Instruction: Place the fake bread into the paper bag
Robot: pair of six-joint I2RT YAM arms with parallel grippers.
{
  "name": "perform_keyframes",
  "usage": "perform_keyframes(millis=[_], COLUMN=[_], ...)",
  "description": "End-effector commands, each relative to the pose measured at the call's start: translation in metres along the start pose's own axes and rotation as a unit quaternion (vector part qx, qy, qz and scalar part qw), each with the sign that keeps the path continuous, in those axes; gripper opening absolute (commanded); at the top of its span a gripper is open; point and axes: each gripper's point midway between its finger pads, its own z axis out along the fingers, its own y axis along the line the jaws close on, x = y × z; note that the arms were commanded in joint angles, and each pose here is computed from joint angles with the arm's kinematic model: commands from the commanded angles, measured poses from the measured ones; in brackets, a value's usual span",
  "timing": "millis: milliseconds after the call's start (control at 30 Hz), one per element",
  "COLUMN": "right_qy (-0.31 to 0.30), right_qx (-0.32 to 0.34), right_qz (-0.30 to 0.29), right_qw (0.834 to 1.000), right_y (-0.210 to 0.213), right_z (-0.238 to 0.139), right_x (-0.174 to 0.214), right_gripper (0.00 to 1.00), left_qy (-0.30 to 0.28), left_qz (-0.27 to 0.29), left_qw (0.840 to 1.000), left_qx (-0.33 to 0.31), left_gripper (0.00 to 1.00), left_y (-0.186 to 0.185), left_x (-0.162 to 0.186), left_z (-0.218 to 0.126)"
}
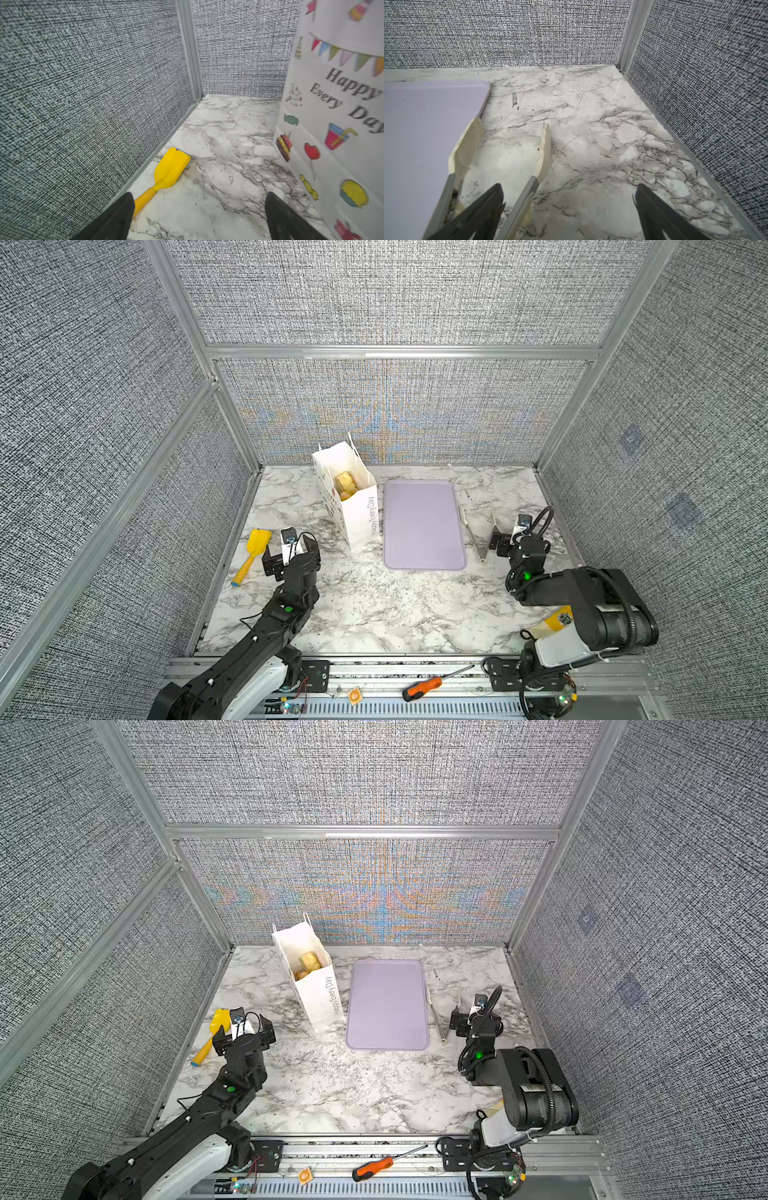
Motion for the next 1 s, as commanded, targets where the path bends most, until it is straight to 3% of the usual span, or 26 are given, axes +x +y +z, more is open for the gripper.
perform_keyframes(millis=[0, 167, 267, 400, 600, 800, 900, 967], right_qy=[-0.003, -0.004, -0.004, -0.004, -0.004, -0.004, -0.006, -0.005], right_qx=[-0.003, -0.003, -0.003, -0.004, -0.003, -0.004, -0.002, -0.002], right_qz=[0.006, 0.006, 0.006, 0.005, 0.006, 0.005, 0.004, 0.004], right_qw=[1.000, 1.000, 1.000, 1.000, 1.000, 1.000, 1.000, 1.000], right_y=[0.001, 0.001, 0.001, 0.001, 0.001, 0.001, 0.000, 0.001], right_z=[0.000, 0.000, 0.001, 0.000, 0.000, 0.000, 0.000, 0.000], right_x=[-0.002, -0.002, -0.002, -0.002, -0.002, -0.002, -0.003, -0.002], right_gripper=[0.99, 1.00, 0.99, 0.99, 1.00, 0.99, 0.99, 0.99], left_qy=[-0.062, -0.064, -0.086, -0.098, -0.108, -0.100, -0.057, -0.058], left_qz=[-0.040, 0.009, -0.015, -0.012, -0.022, -0.027, -0.027, -0.026], left_qw=[0.997, 0.998, 0.996, 0.993, 0.989, 0.986, 0.989, 0.989], left_qx=[-0.016, 0.008, 0.007, 0.068, 0.100, 0.128, 0.136, 0.136], left_gripper=[0.99, 0.99, 0.98, 0.98, 0.98, 0.97, 0.97, 0.97], left_y=[0.007, -0.005, -0.001, -0.015, -0.022, -0.027, -0.033, -0.033], left_x=[-0.022, 0.003, 0.003, 0.000, 0.007, 0.015, 0.025, 0.024], left_z=[0.010, 0.028, 0.029, 0.034, 0.040, 0.048, 0.059, 0.064])
